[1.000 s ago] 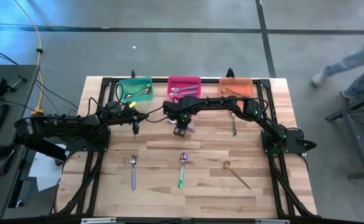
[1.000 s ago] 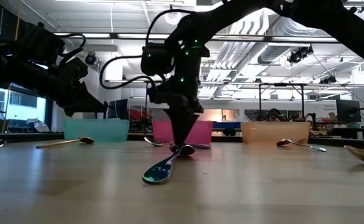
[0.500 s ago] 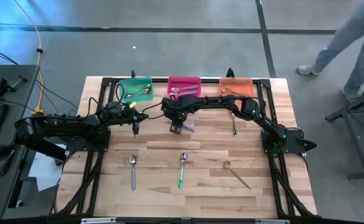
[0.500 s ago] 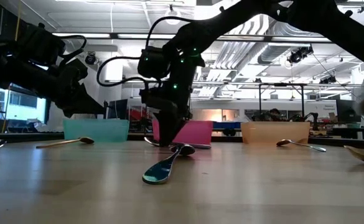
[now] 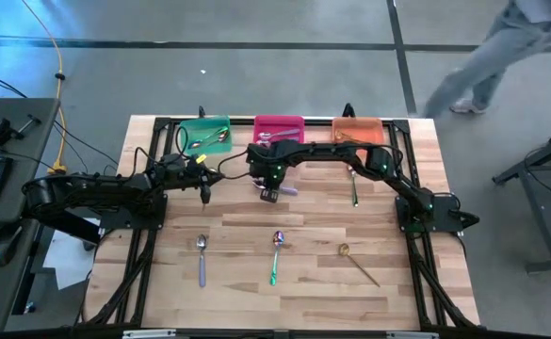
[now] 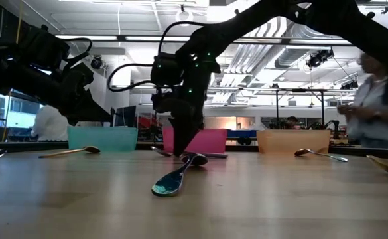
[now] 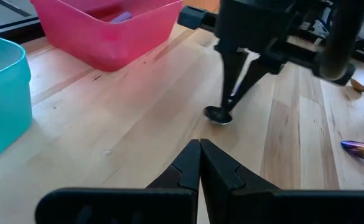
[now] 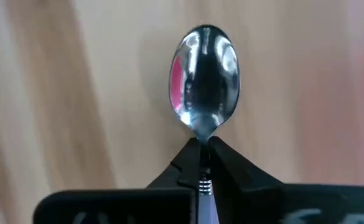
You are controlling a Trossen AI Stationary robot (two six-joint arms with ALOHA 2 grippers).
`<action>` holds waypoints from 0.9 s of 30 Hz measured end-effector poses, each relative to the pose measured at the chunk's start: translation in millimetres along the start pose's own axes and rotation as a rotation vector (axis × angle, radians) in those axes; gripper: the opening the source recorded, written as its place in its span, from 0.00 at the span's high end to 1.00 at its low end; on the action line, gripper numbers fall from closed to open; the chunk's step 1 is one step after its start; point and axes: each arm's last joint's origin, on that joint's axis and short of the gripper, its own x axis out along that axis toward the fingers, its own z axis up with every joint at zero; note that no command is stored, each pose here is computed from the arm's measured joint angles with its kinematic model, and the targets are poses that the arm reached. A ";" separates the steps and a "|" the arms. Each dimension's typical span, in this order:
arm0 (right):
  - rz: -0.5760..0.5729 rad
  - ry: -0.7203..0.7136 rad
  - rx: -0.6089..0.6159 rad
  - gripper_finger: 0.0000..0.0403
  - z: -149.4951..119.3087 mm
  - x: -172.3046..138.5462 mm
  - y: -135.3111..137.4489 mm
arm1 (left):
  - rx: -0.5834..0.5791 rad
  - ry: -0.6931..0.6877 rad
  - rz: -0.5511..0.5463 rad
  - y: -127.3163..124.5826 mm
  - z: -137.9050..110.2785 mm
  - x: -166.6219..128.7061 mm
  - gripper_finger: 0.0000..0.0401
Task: Sort silverware by color (type)
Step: Put the purple spoon into the red bin
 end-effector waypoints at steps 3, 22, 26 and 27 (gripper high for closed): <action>0.026 0.009 -0.006 0.99 -2.5 -10.3 -2.4 | 0.000 0.000 0.000 0.0 0.0 0.0 1.00; -0.233 -0.315 -0.026 1.00 16.9 -140.2 -102.6 | -0.020 -0.001 0.003 0.1 0.0 0.0 1.00; -0.228 -0.299 -0.012 1.00 6.4 -135.7 -132.2 | -0.021 -0.001 0.003 0.1 0.1 0.0 1.00; -0.221 -0.290 -0.003 1.00 4.3 -130.7 -138.4 | -0.021 -0.002 0.003 0.1 0.1 0.0 1.00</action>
